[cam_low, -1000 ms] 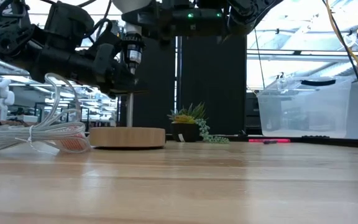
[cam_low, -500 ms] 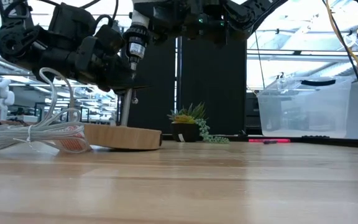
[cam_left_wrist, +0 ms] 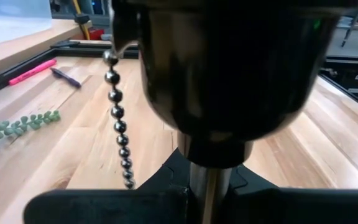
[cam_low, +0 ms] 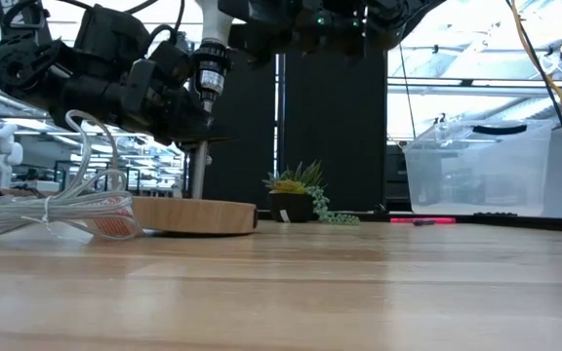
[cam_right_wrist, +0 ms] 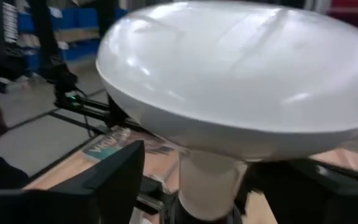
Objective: Screw lightbulb
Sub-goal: Remove the lightbulb from the lamp
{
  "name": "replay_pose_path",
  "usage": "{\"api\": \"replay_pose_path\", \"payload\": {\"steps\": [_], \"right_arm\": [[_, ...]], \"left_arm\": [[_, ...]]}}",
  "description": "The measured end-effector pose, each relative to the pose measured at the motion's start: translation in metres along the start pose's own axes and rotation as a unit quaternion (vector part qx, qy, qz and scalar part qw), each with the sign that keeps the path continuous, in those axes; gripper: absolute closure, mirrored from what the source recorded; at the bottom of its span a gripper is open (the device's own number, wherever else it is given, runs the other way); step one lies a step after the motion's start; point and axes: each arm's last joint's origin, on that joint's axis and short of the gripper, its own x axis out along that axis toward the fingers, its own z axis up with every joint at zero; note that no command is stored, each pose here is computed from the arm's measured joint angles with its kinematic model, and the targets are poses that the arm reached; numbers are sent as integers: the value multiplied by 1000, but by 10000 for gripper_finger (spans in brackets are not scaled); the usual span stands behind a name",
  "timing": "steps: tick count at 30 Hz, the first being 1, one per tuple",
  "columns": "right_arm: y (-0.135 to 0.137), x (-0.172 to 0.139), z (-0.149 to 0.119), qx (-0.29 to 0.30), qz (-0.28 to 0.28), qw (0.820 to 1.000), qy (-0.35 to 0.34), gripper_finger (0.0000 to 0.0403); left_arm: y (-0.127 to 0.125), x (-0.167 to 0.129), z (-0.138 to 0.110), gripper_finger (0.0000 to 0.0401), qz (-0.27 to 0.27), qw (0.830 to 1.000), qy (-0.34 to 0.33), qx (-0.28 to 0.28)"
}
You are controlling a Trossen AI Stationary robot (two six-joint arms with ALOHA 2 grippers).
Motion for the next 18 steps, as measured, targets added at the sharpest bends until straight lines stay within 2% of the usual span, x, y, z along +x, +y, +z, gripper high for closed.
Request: {"api": "replay_pose_path", "payload": {"steps": [3,9,14,18], "right_arm": [[4,-6,10,-7,-30,999,17,105],[9,-18,25,1,-84,996,40,105],[17,-14,24,12,-126,990,60,105],[31,-6,18,15,-184,982,37,105]], "left_arm": [[0,0,0,379,6,1000,-4,1],[2,0,2,379,52,999,-12,1],[2,0,2,379,93,996,-17,1],[4,-1,3,379,133,991,-22,-13]]}}
